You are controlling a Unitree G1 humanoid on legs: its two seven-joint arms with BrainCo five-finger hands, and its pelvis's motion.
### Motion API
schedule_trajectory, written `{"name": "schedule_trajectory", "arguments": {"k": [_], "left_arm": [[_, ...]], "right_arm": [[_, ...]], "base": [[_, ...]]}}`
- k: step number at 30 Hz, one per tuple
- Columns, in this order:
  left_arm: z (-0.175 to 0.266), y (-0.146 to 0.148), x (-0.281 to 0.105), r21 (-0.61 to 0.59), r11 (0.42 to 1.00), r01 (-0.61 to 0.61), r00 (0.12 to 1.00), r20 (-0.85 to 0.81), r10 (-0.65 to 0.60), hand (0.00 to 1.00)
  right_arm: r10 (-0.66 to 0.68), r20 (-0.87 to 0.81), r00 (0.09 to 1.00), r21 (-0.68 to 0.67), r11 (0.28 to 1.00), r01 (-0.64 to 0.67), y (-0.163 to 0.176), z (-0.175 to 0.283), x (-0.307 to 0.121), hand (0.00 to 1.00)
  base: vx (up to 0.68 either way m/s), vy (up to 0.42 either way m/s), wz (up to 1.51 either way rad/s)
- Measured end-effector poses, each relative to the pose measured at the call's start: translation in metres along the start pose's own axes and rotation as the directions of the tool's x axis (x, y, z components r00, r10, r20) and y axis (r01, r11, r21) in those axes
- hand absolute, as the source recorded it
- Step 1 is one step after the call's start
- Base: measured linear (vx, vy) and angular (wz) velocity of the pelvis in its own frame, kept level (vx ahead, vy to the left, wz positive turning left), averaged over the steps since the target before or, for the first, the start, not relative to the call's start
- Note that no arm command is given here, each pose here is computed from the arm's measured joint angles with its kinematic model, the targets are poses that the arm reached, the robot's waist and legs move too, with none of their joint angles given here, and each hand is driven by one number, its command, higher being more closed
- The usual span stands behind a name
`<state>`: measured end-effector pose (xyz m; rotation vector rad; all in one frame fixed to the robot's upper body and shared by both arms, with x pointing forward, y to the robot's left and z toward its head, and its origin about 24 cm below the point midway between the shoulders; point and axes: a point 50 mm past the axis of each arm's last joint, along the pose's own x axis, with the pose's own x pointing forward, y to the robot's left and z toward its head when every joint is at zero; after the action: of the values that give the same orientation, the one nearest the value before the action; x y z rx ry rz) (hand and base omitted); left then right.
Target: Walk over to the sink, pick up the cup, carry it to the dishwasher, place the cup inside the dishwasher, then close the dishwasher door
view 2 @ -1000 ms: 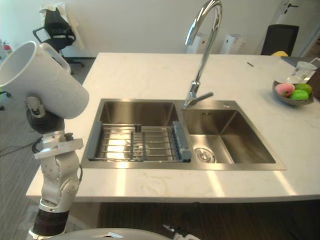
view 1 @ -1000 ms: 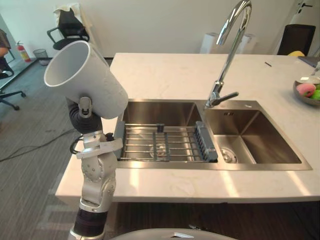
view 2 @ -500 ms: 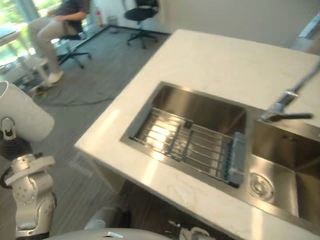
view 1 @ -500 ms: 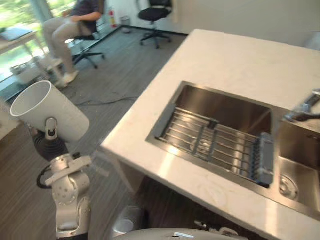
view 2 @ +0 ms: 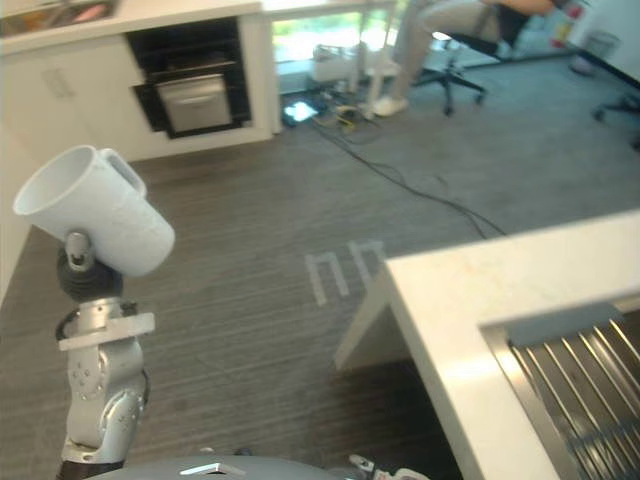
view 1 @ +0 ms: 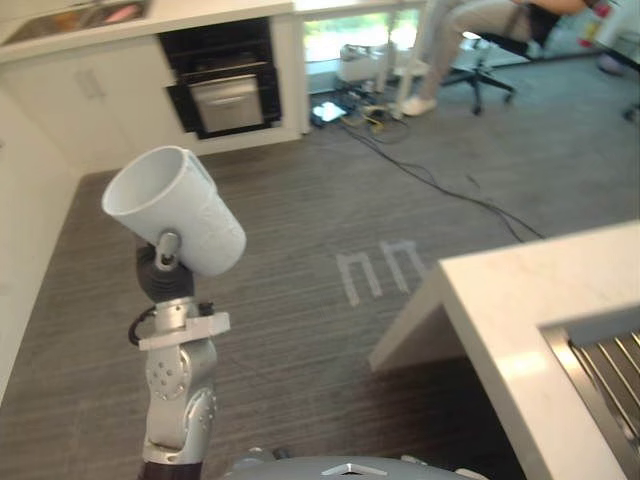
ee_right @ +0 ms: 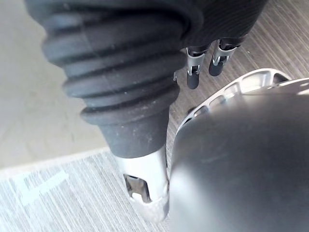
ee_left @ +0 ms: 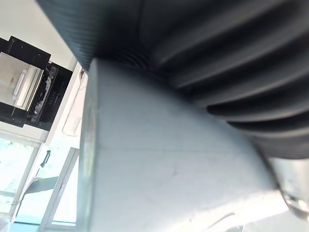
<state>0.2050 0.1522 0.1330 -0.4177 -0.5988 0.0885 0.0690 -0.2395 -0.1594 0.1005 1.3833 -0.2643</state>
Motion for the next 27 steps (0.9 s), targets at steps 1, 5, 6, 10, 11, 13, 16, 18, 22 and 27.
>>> {"name": "schedule_trajectory", "arguments": {"k": [1, 5, 6, 10, 11, 13, 16, 18, 22, 27], "left_arm": [[0.0, 0.0, -0.001, -0.002, 1.0, 0.0, 1.0, -0.004, 0.0, 1.0], [-0.003, -0.014, 0.001, -0.044, 0.998, 0.049, 0.999, -0.005, -0.05, 1.0], [-0.005, -0.018, 0.003, -0.051, 0.996, 0.074, 0.997, -0.004, -0.074, 1.0], [-0.037, -0.05, -0.003, -0.129, 0.97, 0.207, 0.966, -0.131, -0.224, 1.0], [-0.041, -0.058, -0.007, -0.152, 0.961, 0.23, 0.955, -0.153, -0.253, 1.0], [-0.045, -0.066, -0.012, -0.176, 0.952, 0.251, 0.942, -0.181, -0.282, 1.0], [-0.045, -0.074, -0.013, -0.195, 0.937, 0.288, 0.929, -0.179, -0.323, 1.0], [-0.042, -0.082, -0.012, -0.215, 0.918, 0.334, 0.915, -0.161, -0.37, 1.0], [-0.035, -0.088, -0.012, -0.235, 0.904, 0.358, 0.909, -0.133, -0.395, 1.0], [-0.02, -0.1, -0.01, -0.279, 0.896, 0.346, 0.922, -0.076, -0.38, 1.0]], "right_arm": [[0.002, 0.006, 1.0, -0.003, 1.0, -0.002, 0.001, 0.002, 0.0, 0.0], [-0.038, 0.061, 0.997, -0.019, 0.999, 0.039, -0.008, 0.014, -0.002, 0.0], [-0.035, 0.068, 0.997, -0.007, 0.999, 0.035, -0.008, 0.015, -0.002, 0.0], [0.043, 0.024, 0.999, 0.137, 0.989, -0.046, 0.014, -0.009, 0.001, 0.0], [0.053, 0.025, 0.998, 0.147, 0.988, -0.056, 0.017, -0.009, 0.001, 0.0], [0.074, 0.032, 0.997, 0.178, 0.981, -0.079, 0.015, -0.005, -0.001, 0.0], [0.095, 0.051, 0.994, 0.193, 0.976, -0.103, 0.014, -0.001, -0.002, 0.0], [0.12, 0.028, 0.992, 0.209, 0.97, -0.123, 0.021, -0.012, -0.002, 0.0], [0.128, -0.007, 0.992, 0.184, 0.975, -0.124, 0.022, -0.024, -0.002, 0.0], [0.116, 0.05, 0.992, 0.084, 0.989, -0.12, 0.008, -0.006, -0.008, 0.0]], "base": [[0.02, 0.096, 0.95], [0.04, 0.087, 0.97], [0.05, 0.036, 1.7], [0.08, -0.063, 1.95], [0.04, -0.09, 1.1], [-0.01, -0.171, 0.5], [0.06, -0.212, 0.66], [0.19, -0.368, 0.91], [0.21, -0.404, 0.39], [0.31, -0.177, 0.07]]}}
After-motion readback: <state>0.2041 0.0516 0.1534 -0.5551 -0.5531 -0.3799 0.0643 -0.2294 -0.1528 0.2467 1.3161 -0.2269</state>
